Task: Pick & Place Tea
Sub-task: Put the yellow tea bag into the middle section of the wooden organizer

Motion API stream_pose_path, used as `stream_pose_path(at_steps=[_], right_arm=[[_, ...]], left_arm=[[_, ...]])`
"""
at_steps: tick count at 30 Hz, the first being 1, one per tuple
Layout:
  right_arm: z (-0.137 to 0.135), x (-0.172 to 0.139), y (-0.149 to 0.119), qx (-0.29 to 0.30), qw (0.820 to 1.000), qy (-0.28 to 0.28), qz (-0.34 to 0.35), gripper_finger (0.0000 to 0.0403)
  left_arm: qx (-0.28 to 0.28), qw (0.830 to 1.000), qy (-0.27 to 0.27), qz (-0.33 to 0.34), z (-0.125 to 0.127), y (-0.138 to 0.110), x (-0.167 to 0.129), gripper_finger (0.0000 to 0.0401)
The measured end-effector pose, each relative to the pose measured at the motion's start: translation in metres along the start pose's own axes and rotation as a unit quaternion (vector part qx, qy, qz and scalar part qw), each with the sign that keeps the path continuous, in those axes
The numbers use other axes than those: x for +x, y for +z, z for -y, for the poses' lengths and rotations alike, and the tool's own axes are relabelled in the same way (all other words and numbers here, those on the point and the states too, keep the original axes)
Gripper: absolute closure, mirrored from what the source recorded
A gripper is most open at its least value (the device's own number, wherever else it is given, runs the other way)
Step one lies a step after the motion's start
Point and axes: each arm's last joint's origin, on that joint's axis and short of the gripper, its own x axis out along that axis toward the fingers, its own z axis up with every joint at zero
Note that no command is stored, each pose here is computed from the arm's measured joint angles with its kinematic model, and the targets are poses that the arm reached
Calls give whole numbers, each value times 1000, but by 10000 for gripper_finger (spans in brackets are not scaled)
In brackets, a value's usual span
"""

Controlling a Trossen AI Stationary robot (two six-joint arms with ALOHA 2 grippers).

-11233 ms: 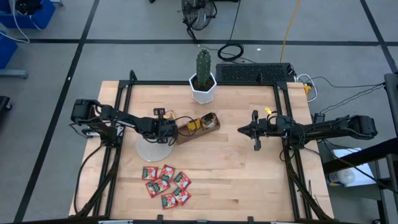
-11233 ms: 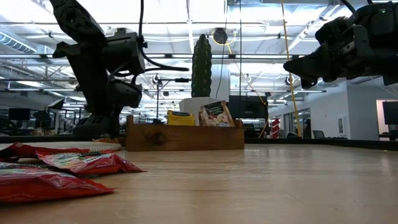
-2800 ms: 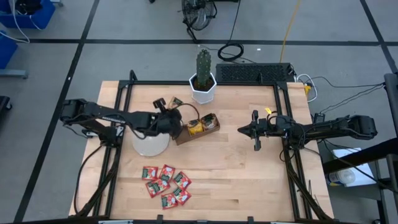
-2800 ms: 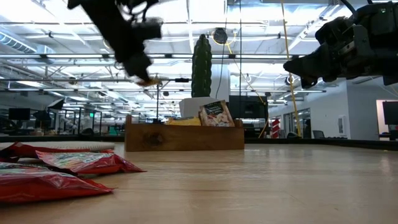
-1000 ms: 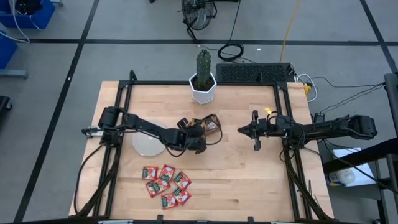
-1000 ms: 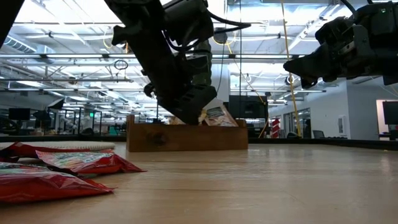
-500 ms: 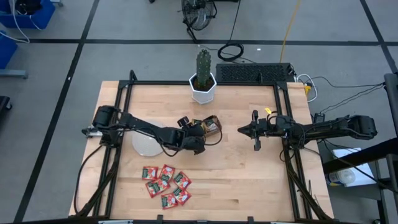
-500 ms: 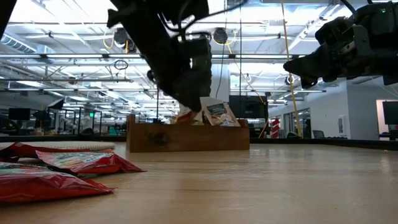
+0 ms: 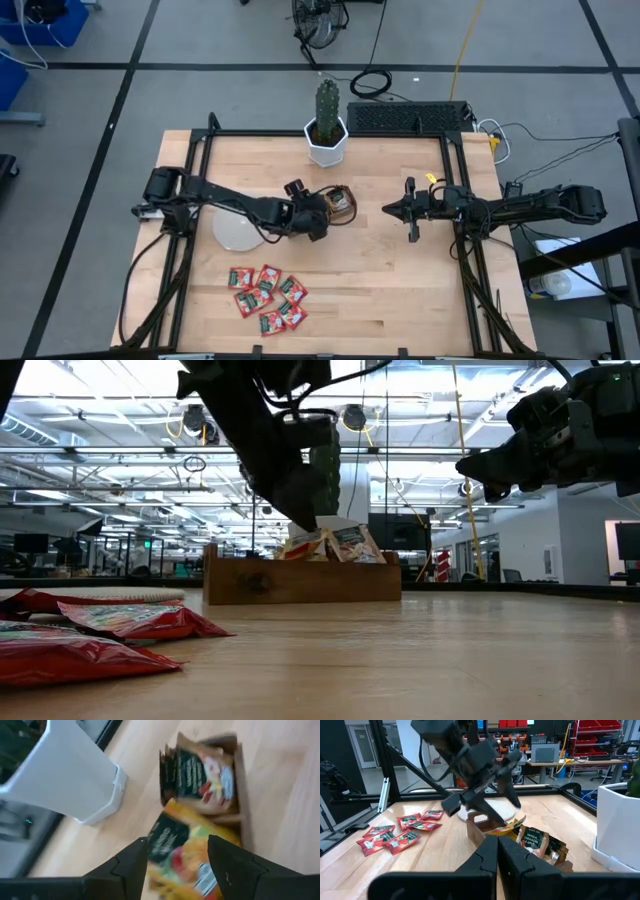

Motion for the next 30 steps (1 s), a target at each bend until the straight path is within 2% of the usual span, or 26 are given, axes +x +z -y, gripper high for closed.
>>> stream_pose_path(at_steps=[3,6,9,11,14,19,30], right_arm=[[0,0,0,0,1000,0,0,403],[0,0,0,0,1000,0,0,403],[0,0,1,0,1000,0,4,403],[0,0,0,0,1000,0,1,403],[0,0,0,0,1000,0,2,403],[0,0,0,0,1000,0,0,403],[0,0,0,0,1000,0,1,403]], left_arm=[[35,999,2,-5,-9,2,-8,192],[32,998,-48,-32,-16,1,-8,195],[7,992,-113,-60,-20,0,1,210],[-1,988,-127,-82,-19,-5,13,225],[3,986,-120,-114,-15,-15,31,248],[2,986,-119,-116,-12,-17,37,276],[1,986,-132,-103,-16,-10,18,284]])
